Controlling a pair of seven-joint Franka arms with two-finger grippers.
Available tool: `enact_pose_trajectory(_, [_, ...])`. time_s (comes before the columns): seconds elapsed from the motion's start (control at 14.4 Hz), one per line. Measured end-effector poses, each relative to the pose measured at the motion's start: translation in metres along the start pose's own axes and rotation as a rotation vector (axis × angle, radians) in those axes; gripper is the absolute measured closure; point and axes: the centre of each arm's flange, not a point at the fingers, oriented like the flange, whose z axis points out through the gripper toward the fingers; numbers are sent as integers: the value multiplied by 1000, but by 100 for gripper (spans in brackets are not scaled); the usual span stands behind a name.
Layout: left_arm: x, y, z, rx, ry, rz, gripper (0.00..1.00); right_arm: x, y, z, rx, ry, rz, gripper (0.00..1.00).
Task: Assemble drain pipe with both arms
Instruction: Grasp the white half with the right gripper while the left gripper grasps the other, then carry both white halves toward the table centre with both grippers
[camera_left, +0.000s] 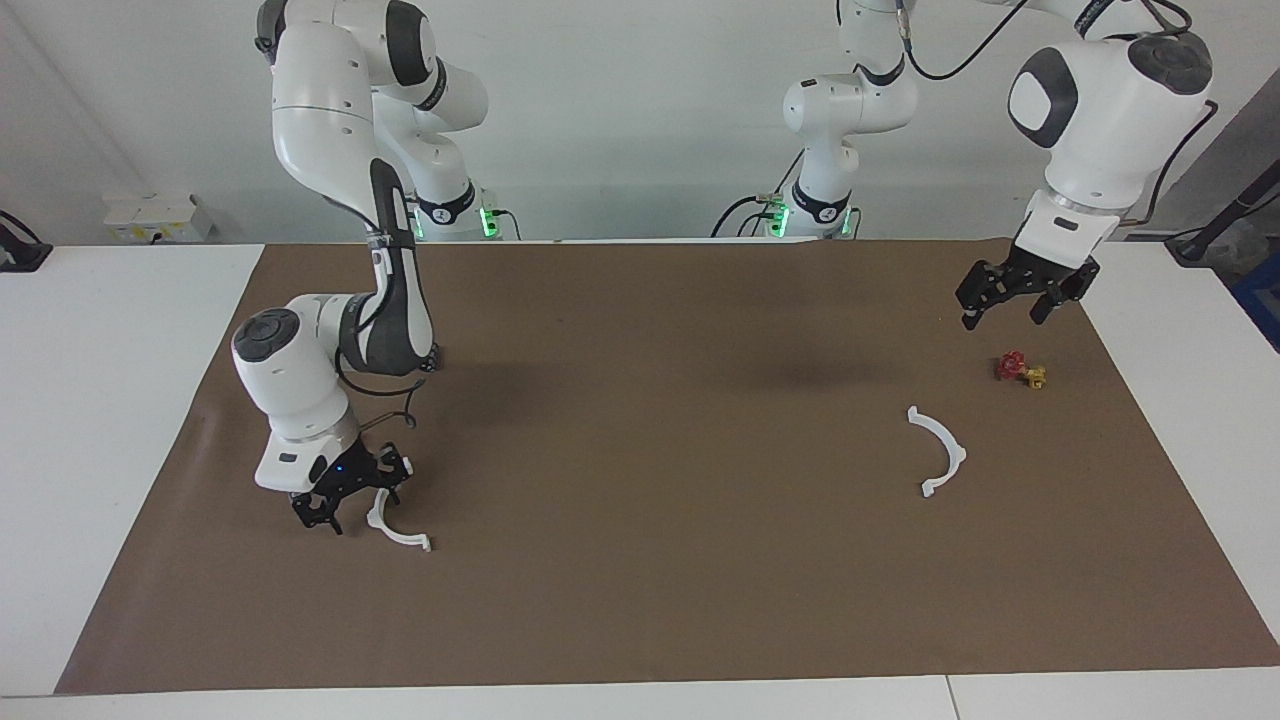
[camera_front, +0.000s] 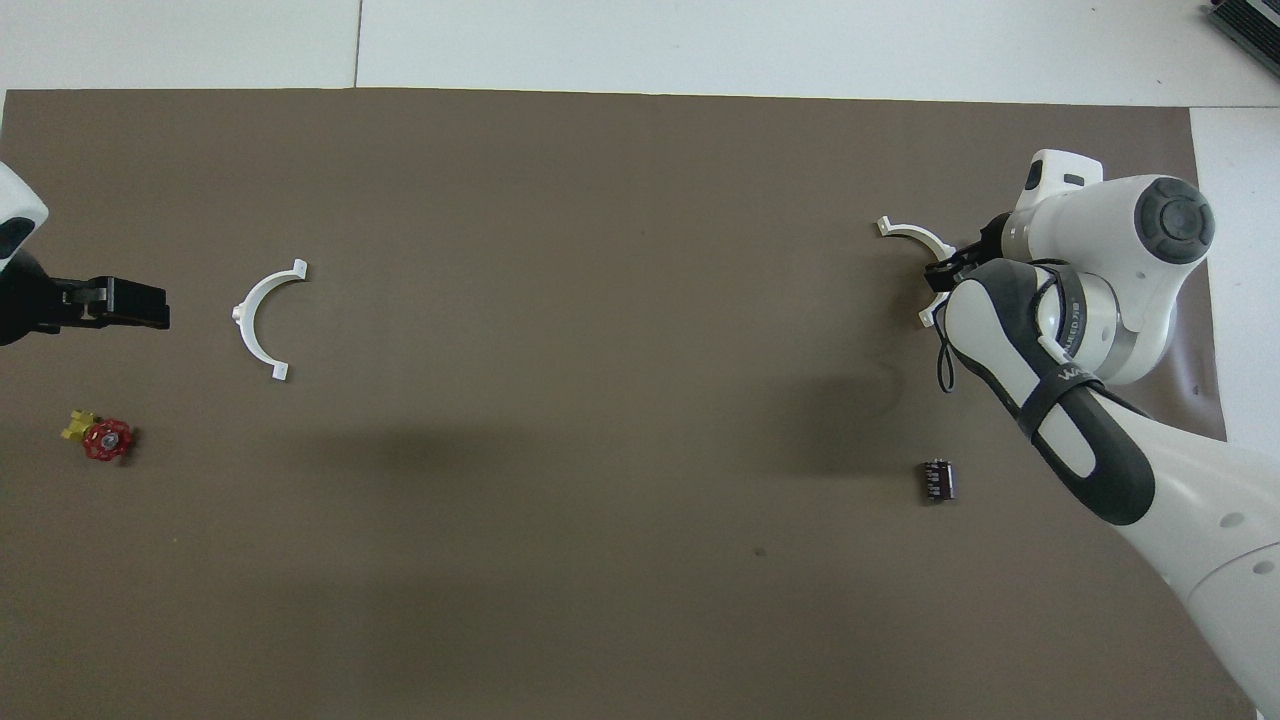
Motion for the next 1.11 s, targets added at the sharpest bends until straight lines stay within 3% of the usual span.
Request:
enact_pose_trajectory(0.21, [16,-11,45,-1,2,-10,0,2,-4,8,8,5,5,19])
enact_pose_trajectory(0.35, [26,-22,74,-1,8,-14,0,2,-4,12,1,10,3,31])
enact_pose_trajectory(0.49, [31,-30,102,-1,11,-13,0,3,-3,11,-1,15,-10,36])
enact_pose_trajectory(0.69, [40,-31,138,-3,18,-12,0,6,-4,9,1,23,-9,74])
enact_pose_trajectory(0.76, [42,-31,149,-4,21,-12,0,8,-3,7,-1,27,-5,80])
enact_pose_trajectory(1.11, [50,-36,199,-32,23,-8,0,30,-12,-20,28,24,110,80])
